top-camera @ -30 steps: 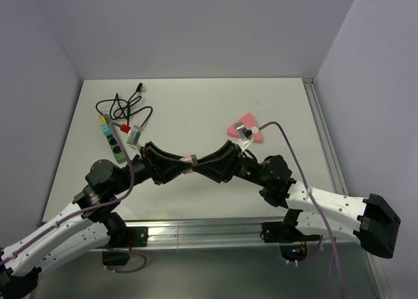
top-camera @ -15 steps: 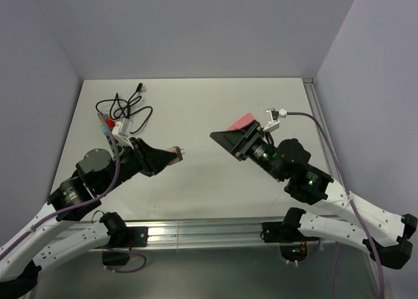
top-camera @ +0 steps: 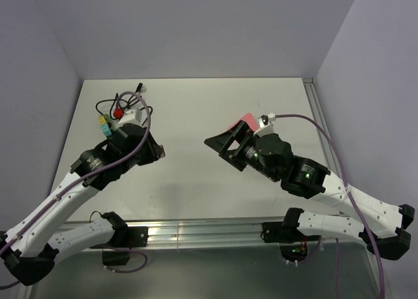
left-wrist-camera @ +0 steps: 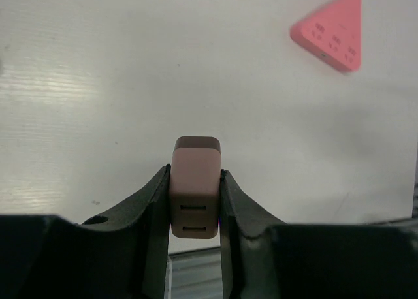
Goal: Insert the plug
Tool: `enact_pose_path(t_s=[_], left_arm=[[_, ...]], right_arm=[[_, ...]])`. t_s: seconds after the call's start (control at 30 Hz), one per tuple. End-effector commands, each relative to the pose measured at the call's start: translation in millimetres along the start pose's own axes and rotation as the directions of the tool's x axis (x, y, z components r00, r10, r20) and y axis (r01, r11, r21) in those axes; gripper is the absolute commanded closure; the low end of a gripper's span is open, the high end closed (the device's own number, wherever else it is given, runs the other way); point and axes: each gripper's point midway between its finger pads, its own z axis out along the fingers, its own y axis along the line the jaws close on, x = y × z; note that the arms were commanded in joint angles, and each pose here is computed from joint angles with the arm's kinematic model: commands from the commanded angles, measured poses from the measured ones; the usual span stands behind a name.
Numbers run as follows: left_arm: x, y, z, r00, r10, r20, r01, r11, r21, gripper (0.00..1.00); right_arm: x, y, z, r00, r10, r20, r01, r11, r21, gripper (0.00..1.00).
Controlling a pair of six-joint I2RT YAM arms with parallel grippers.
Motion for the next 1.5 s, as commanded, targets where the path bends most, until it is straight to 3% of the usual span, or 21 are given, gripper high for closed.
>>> enact_pose_path(t_s=[0.0,0.23,0.27,0.43,0.57,0.8,1.0,1.27,1.47], left_arm=[[-27.3,16.7,0.8,0.999,-0.008,0.054,0.01,0.999,-0.043,1.0],[-41.8,45.0,34.9,0.996,-0.085,0.007,0.085,0.996,-0.039,1.0],[-42.3,50.6,41.0,0.995,-0.096,-0.004,0.096,0.994,-0.05,1.0],[-53.5,77.8,54.4,0.99,-0.143,-0.008,0.141,0.984,-0.113,1.0],[-64.4,101.3,59.1,0.984,-0.179,0.017,0.179,0.968,-0.176,1.0],[-69.0,135.5,74.7,0.978,-0.207,0.014,0.202,0.939,-0.279,1.0],[-80.4,172.2,82.2,0.987,-0.157,0.02,0.152,0.9,-0.408,1.0],[-81.9,206.9,88.7,0.998,-0.039,-0.053,0.006,0.858,-0.514,1.0],[-84.5,209.7,103.7,0.985,-0.072,-0.154,0.0,0.905,-0.426,1.0]], right_arm=[[-20.5,12.4,-15.6,0.997,0.04,0.066,-0.035,0.996,-0.078,0.01],[-22.1,-12.2,5.8,0.998,0.061,-0.031,-0.062,0.996,-0.068,0.0],[-15.0,-12.9,8.4,0.996,0.034,-0.086,-0.041,0.996,-0.074,0.0],[-29.5,-17.7,4.4,0.999,-0.012,-0.039,0.008,0.994,-0.107,0.0],[-28.4,-31.9,3.3,0.993,-0.115,-0.021,0.108,0.972,-0.207,0.0],[-18.0,-83.5,27.8,0.938,-0.342,-0.063,0.329,0.931,-0.157,0.0],[1.5,-113.9,43.5,0.896,-0.411,-0.168,0.384,0.907,-0.173,0.0],[-5.8,-127.4,53.5,0.829,-0.535,-0.162,0.514,0.844,-0.156,0.0],[-1.5,-136.6,53.5,0.836,-0.527,-0.151,0.498,0.846,-0.191,0.0]])
